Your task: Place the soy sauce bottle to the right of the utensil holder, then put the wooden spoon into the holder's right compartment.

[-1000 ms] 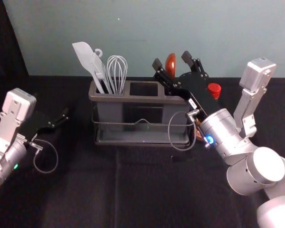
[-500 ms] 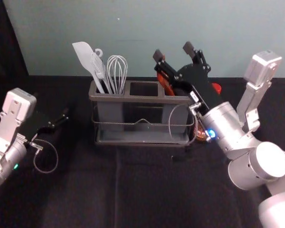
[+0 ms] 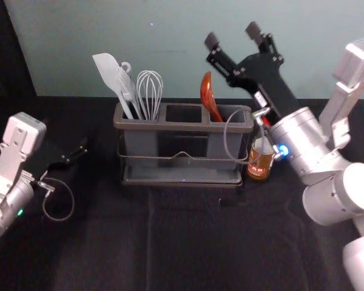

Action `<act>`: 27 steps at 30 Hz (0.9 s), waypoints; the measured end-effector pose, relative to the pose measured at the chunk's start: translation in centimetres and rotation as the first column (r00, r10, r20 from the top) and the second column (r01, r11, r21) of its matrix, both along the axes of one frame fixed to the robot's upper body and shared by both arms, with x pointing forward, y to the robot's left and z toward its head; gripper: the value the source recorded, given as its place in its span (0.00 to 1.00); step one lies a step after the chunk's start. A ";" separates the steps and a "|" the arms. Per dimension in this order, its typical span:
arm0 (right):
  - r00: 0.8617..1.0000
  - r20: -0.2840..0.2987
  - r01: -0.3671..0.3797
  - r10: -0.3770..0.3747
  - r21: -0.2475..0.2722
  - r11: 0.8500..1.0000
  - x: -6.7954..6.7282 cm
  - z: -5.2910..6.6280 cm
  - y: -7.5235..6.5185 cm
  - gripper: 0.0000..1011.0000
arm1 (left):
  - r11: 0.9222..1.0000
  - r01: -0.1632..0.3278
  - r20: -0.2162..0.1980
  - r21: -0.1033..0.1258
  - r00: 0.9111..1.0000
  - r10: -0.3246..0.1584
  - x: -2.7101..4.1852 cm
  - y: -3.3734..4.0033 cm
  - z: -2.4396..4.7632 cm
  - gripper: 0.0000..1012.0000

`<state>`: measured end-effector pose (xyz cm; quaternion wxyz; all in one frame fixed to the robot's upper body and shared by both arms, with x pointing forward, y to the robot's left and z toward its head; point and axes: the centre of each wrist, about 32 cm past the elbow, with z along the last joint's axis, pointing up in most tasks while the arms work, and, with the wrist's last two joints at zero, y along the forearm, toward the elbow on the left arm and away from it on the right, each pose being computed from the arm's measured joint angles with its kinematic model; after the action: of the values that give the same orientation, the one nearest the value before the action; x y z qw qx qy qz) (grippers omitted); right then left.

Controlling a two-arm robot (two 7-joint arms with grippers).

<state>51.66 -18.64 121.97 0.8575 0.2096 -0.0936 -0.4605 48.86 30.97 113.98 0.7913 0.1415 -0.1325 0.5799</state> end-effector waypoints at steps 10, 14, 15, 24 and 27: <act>0.994 0.021 0.106 -0.106 0.013 0.994 0.5 2.2 -4.7 0.99 | 1.000 0.000 0.000 0.000 1.000 0.000 0.00 0.00 0.00 0.99; 0.986 0.020 0.163 -0.164 0.019 0.986 0.4 2.7 -6.9 0.99 | 1.000 0.000 0.000 0.000 1.000 0.000 0.00 0.00 0.00 0.99; 0.984 0.017 0.175 -0.176 0.019 0.984 0.3 2.8 -7.3 0.99 | 1.000 0.000 0.000 0.000 1.000 0.000 0.00 0.00 0.00 0.99; 0.929 -0.155 0.326 -0.336 -0.087 0.941 0.1 2.1 -11.2 0.99 | 1.000 0.000 0.000 0.000 1.000 0.000 0.00 0.00 0.00 0.99; 0.899 -0.218 0.359 -0.381 -0.134 0.924 0.1 1.1 -11.9 0.99 | 1.000 0.000 0.000 0.000 1.000 0.000 0.00 0.00 0.00 0.99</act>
<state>51.74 -30.51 123.07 0.7679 0.0918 -0.0483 -0.6321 48.86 30.97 113.98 0.7913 0.1415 -0.1324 0.5799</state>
